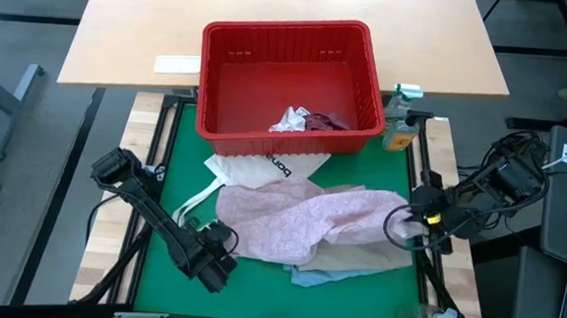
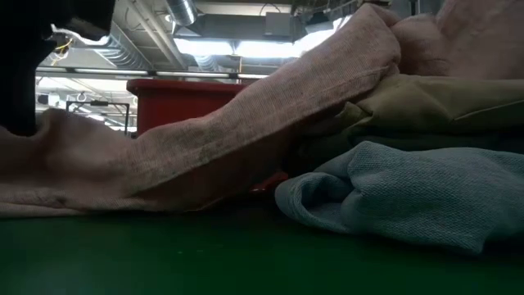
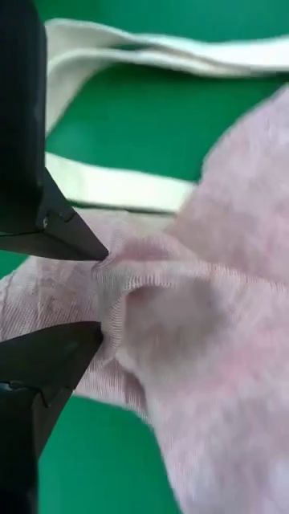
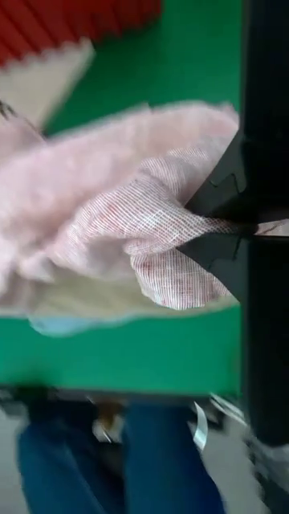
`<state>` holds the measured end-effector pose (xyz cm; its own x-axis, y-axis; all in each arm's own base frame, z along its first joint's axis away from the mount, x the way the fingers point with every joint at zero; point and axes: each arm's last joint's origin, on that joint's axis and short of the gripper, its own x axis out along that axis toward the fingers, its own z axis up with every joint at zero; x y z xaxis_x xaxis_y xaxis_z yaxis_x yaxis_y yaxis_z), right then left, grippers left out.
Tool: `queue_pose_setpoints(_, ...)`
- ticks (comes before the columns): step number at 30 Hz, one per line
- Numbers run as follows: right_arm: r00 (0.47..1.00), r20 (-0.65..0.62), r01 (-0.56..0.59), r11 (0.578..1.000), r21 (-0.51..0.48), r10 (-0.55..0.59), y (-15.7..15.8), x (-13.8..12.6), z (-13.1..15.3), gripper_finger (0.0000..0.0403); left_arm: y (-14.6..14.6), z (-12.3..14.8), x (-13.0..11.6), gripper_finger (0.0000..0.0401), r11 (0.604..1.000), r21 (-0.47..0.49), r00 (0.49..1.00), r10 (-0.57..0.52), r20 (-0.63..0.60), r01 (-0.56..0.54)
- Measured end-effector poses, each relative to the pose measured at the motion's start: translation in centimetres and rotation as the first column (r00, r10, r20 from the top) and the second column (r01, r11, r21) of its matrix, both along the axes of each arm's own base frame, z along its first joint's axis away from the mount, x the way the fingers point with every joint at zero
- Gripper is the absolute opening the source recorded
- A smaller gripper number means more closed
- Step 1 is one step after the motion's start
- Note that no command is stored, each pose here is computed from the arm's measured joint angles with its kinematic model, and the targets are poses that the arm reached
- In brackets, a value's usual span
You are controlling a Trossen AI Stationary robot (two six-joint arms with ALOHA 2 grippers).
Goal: Fold laundry
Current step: Fold the pink shirt
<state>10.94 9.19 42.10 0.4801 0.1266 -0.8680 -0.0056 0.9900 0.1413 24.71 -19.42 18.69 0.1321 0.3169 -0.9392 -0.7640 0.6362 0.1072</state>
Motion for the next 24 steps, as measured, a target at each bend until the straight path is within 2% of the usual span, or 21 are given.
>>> queue_pose_setpoints(6, 0.995, 0.094, 0.055, 0.988, -0.142, -0.042, -0.4, 0.3, -0.4, 0.0005, 0.0, 0.0, 0.3, 0.0113, 1.000, -0.011, 1.000, -0.006, 0.012, 0.006)
queue_pose_setpoints(14, 1.000, 0.016, 0.020, 0.976, -0.217, -0.016, -1.7, -1.2, -4.3, 0.0005, -0.2, 0.0, 0.1, 0.0102, 1.000, -0.003, 1.000, -0.016, 0.018, 0.017)
queue_pose_setpoints(19, 0.998, 0.053, 0.060, 0.949, -0.310, -0.045, -3.1, -2.3, -6.4, 0.0005, -0.1, 0.0, 0.2, 0.0101, 1.000, 0.024, 0.999, -0.018, 0.048, 0.017)
queue_pose_setpoints(24, 0.989, 0.119, 0.124, 0.908, -0.400, -0.083, -3.6, -2.5, -7.5, 0.0009, -0.1, 0.0, 0.5, 0.0101, 1.000, 0.010, 0.997, -0.013, 0.070, 0.012)
